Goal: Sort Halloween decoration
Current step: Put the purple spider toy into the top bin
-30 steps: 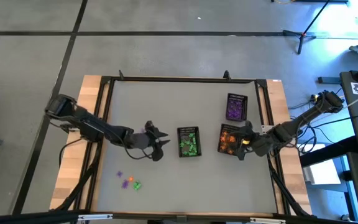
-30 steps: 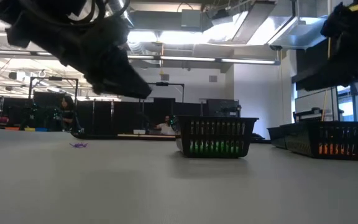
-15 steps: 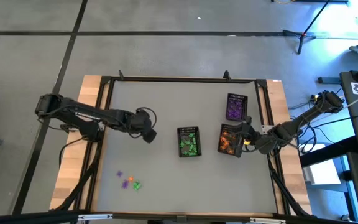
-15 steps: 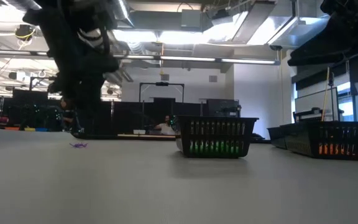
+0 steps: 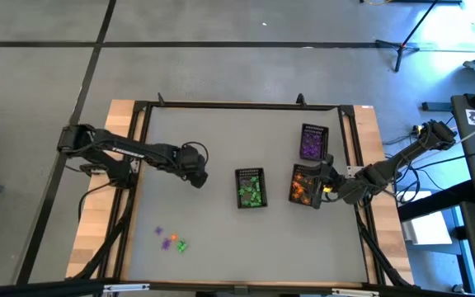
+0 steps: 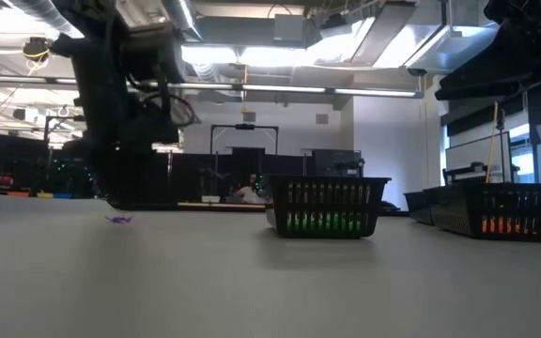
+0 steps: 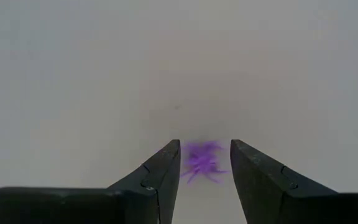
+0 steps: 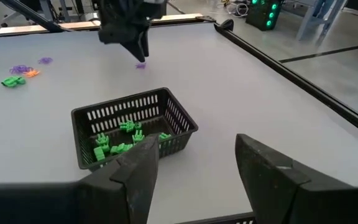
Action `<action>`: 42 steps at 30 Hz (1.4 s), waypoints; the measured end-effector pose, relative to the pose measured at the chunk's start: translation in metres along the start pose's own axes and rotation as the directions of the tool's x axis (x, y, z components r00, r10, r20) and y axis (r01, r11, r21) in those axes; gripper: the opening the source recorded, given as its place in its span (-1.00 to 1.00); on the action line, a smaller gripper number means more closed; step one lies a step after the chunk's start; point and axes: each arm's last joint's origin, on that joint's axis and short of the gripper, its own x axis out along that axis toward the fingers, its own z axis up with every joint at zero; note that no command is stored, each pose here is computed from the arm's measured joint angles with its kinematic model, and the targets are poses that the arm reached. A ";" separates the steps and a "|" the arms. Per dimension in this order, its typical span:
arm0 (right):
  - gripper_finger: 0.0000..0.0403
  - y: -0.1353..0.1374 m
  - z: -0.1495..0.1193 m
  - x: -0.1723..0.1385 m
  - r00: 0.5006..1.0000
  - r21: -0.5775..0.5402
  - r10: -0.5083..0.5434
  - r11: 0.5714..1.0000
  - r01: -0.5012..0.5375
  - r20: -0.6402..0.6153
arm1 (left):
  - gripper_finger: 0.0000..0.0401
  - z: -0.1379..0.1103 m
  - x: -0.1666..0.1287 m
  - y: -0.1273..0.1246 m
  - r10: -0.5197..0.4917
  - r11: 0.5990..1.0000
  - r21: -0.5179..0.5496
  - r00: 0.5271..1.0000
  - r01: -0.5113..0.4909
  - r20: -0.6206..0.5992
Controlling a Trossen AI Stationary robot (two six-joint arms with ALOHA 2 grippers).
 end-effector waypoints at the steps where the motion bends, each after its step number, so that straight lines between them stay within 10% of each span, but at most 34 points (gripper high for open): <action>1: 0.05 0.000 0.000 0.000 1.000 0.000 0.000 1.000 0.000 0.000 | -0.33 -0.001 0.003 0.000 0.013 1.000 0.005 1.000 -0.013 -0.010; 18: 0.05 -0.001 -0.001 0.000 1.000 -0.011 -0.004 1.000 0.004 -0.009 | -0.63 -0.012 0.026 -0.006 0.114 0.991 0.072 0.991 -0.108 -0.077; 29: 0.05 -0.002 0.000 0.000 0.997 0.014 -0.069 0.998 0.069 0.023 | -0.97 -0.010 -0.007 -0.020 -0.026 0.992 0.126 0.975 -0.002 0.221; 34: 0.05 -0.001 0.002 0.001 0.994 0.049 -0.102 0.994 0.099 0.050 | -0.98 -0.002 -0.031 -0.049 -0.277 0.939 0.313 0.849 0.141 0.450; 42: 0.05 0.020 0.012 0.013 0.991 0.063 0.000 0.998 -0.009 0.132 | -0.99 -0.009 -0.076 -0.095 -0.628 0.767 0.596 0.472 0.239 0.619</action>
